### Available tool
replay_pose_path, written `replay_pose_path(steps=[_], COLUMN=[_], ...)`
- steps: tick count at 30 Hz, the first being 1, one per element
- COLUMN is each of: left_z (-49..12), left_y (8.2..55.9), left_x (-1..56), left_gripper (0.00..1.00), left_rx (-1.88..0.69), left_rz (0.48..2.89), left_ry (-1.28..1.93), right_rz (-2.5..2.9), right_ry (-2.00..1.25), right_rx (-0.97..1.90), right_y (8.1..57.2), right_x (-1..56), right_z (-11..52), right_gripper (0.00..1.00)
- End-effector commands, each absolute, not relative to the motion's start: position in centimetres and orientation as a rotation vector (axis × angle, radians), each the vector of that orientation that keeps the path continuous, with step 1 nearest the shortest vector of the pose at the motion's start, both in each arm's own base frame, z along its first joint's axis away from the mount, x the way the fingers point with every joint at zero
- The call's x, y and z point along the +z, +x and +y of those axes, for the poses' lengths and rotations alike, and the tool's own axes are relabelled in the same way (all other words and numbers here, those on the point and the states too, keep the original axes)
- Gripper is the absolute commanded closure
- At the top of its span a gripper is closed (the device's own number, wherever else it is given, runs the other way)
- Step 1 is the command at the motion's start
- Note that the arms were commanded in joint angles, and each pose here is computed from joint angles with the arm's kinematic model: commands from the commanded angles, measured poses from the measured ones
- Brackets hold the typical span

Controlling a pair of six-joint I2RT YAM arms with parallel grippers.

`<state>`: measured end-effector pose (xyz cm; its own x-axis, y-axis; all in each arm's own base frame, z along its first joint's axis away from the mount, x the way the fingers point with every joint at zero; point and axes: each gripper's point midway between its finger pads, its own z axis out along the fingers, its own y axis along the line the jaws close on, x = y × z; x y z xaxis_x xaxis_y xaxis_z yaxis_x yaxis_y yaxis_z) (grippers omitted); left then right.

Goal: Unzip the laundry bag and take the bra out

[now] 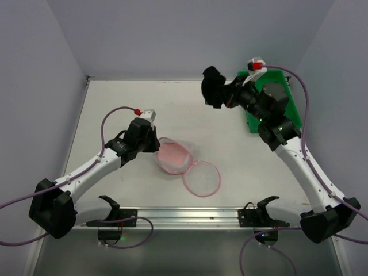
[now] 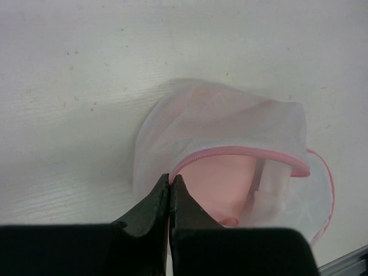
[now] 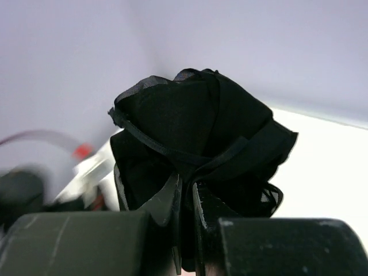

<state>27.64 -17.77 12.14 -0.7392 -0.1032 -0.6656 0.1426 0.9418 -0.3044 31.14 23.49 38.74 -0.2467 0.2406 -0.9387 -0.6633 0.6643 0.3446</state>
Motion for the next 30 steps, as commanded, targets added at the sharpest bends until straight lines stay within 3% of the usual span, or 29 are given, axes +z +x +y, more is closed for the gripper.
replay_pose_path(steps=[1, 5, 12, 13, 16, 17, 22, 23, 26, 27, 30], left_z=[-19.5, -19.8, -20.6, -20.7, -20.9, -21.0, -21.4, -21.3, -21.1, -21.0, -20.8], left_y=[29.2, 29.2, 29.4, 29.3, 29.4, 29.4, 29.1, 29.1, 29.0, 28.9, 29.0], left_x=[14.6, 14.5, 14.0, 13.9, 13.5, 13.3, 12.4, 12.2, 12.0, 11.9, 11.9], left_gripper=[1.00, 1.00, 1.00, 1.00, 1.00, 1.00, 1.00, 1.00, 1.00, 1.00, 1.00], left_rx=[-0.541, -0.554, -0.589, -0.595, -0.600, -0.604, -0.618, -0.614, -0.605, -0.601, -0.589], left_rz=[2.289, 2.297, 2.305, 2.308, 2.314, 2.318, 2.349, 2.353, 2.356, 2.357, 2.356], left_ry=[0.027, 0.039, 0.067, 0.075, 0.081, 0.084, 0.102, 0.103, 0.097, 0.098, 0.097], right_rz=[1.729, 1.781, 1.830, 1.880, 1.884, 1.954, 1.976, 1.990, 1.970, 1.968, 1.981], right_ry=[-0.042, 0.293, 0.622, 0.654, 0.703, 0.734, 0.727, 0.741, 0.757, 0.761, 0.743], right_rx=[0.480, 0.278, 0.089, 0.060, 0.051, 0.033, 0.083, 0.097, 0.138, 0.145, 0.158], right_y=[38.4, 44.8, 54.1, 55.7, 58.3, 59.2, 63.7, 64.1, 64.8, 64.7, 64.0], right_x=[36.8, 33.8, 28.1, 24.9, 23.3, 19.5, 17.4, 16.0, 16.4, 16.6, 16.5], right_z=[15.2, 6.2, -3.5, -4.4, -6.6, -7.3, -7.9, -8.0, -8.2, -8.2, -7.8], right_gripper=[1.00, 1.00, 1.00, 1.00, 1.00, 1.00, 1.00, 0.95, 0.62, 0.43, 0.15])
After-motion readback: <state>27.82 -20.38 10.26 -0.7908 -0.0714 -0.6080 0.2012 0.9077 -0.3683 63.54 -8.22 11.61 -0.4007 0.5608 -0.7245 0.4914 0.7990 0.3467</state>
